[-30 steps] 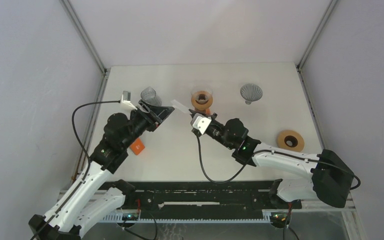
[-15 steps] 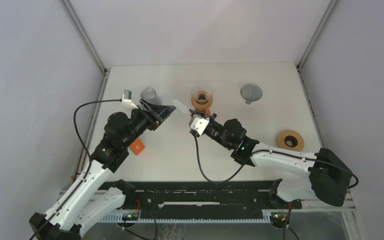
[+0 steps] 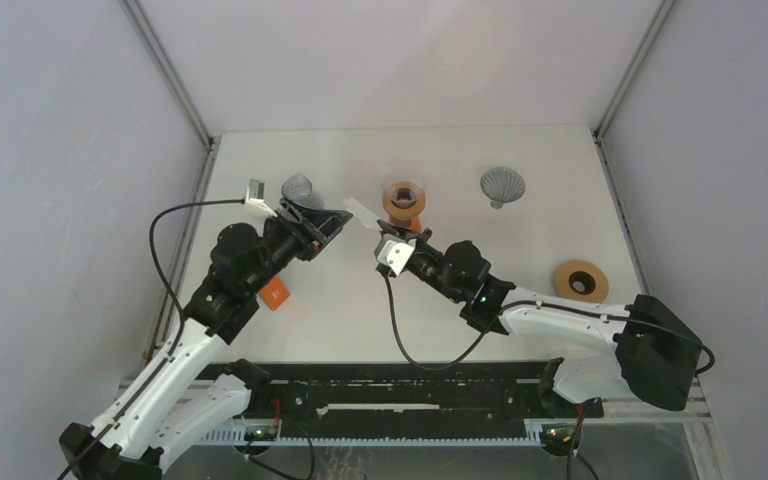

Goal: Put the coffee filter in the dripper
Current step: Pick up the coffee filter from the coffee filter holder.

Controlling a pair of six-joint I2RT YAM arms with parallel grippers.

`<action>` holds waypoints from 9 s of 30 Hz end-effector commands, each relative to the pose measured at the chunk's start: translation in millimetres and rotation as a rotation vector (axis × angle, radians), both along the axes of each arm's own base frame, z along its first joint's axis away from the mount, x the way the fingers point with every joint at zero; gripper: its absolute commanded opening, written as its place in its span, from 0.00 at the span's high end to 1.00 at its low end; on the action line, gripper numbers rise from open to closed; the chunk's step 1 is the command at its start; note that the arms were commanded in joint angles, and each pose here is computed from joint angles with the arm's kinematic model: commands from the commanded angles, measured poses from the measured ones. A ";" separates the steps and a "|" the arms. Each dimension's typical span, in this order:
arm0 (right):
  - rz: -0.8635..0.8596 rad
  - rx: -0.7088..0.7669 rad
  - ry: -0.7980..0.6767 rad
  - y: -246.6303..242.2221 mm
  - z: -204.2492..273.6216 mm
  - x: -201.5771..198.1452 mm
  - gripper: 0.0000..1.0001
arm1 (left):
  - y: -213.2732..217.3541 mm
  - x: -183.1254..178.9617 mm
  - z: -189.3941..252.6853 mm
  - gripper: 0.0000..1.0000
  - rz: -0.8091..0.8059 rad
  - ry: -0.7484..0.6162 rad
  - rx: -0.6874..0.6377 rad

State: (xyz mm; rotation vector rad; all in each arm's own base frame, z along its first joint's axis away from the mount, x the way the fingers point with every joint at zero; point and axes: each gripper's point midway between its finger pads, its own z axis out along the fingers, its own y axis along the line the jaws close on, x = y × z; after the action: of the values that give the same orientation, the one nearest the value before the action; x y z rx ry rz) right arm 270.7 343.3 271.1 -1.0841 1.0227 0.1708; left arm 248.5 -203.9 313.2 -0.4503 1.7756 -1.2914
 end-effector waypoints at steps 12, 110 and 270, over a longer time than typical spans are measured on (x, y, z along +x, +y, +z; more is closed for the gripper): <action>-0.025 -0.002 -0.062 5.5 3.8 -0.2 1.00 | 6.6 -5.6 35.5 0.36 0.028 -0.065 -0.077; 0.460 -0.053 0.416 -13.3 -33.4 -63.4 1.00 | -23.1 -47.0 -15.5 0.84 -0.713 -1.028 0.824; -0.281 0.393 0.488 15.5 15.3 20.9 0.55 | -18.3 45.6 9.7 1.00 0.214 -0.079 0.423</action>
State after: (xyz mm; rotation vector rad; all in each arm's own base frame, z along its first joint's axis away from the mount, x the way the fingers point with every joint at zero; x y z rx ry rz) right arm 289.0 353.2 258.5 -0.5777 1.5487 0.3936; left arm 290.6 -213.0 278.7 -0.3140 1.9138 -0.6545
